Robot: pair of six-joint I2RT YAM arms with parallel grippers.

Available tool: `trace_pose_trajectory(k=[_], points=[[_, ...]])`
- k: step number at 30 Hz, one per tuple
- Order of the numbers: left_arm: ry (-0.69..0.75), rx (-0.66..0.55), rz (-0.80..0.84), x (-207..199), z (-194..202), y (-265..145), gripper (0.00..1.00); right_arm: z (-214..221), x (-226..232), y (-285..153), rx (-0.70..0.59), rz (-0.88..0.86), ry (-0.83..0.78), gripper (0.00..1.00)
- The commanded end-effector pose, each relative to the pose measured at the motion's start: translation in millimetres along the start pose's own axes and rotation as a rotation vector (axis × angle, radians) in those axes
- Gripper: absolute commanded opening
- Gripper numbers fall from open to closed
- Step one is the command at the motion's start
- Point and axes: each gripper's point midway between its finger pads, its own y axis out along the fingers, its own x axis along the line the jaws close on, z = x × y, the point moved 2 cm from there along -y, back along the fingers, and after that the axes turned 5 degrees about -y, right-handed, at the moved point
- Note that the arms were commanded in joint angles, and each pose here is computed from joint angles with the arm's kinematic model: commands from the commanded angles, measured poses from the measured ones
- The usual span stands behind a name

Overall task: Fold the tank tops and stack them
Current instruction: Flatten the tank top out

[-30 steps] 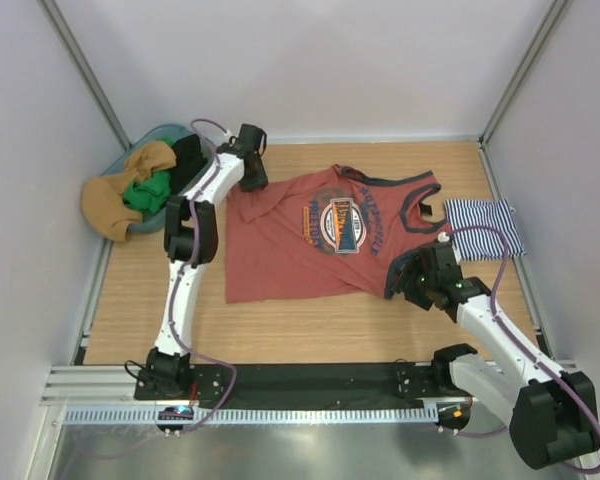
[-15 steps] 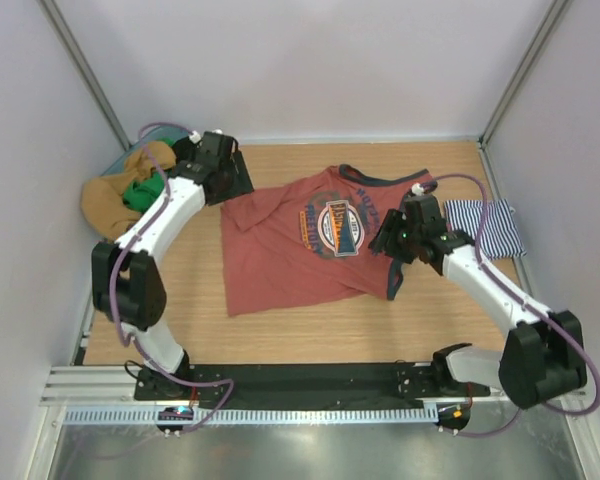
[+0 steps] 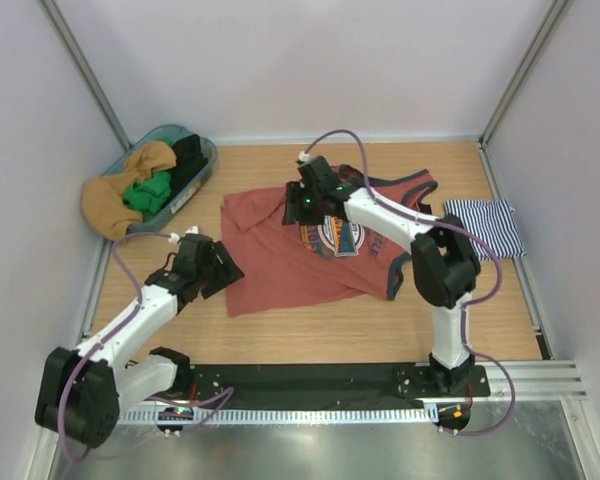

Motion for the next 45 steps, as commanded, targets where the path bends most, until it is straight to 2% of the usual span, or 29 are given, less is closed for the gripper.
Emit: trace_pose_trajectory(k=[1,5,9,12,16,24,30,33,34,38,43,45], points=[[-0.073,-0.079,0.079,-6,-7,-15,0.65,-19,27,14,-0.037,0.03,-0.086,0.56],[-0.118,-0.046,0.066,11,12,-16,0.69,-17,49,45,-0.015,0.065,-0.158,0.58],[-0.156,0.004,0.031,24,28,-7,0.69,-9,74,78,-0.02,0.05,-0.214,0.59],[-0.177,0.021,0.004,34,38,2,0.69,-8,89,90,-0.061,0.034,-0.27,0.64],[-0.204,0.034,-0.012,42,45,12,0.69,-2,90,112,-0.068,0.041,-0.3,0.66],[-0.197,0.089,-0.033,46,55,20,0.67,-1,96,129,-0.113,0.066,-0.369,0.66],[-0.193,0.075,-0.05,52,57,18,0.63,-7,96,128,-0.169,0.168,-0.449,0.65],[-0.184,0.08,-0.058,53,57,17,0.45,-6,97,135,-0.159,0.166,-0.455,0.58],[-0.181,0.066,-0.067,54,54,17,0.31,-7,96,136,-0.158,0.168,-0.458,0.56],[-0.178,0.036,-0.096,59,50,14,0.11,-4,101,141,-0.16,0.154,-0.472,0.54],[-0.173,0.023,-0.105,59,47,11,0.0,-3,103,148,-0.155,0.149,-0.482,0.52],[-0.167,0.027,-0.11,60,47,11,0.0,-5,103,149,-0.163,0.152,-0.483,0.45]])
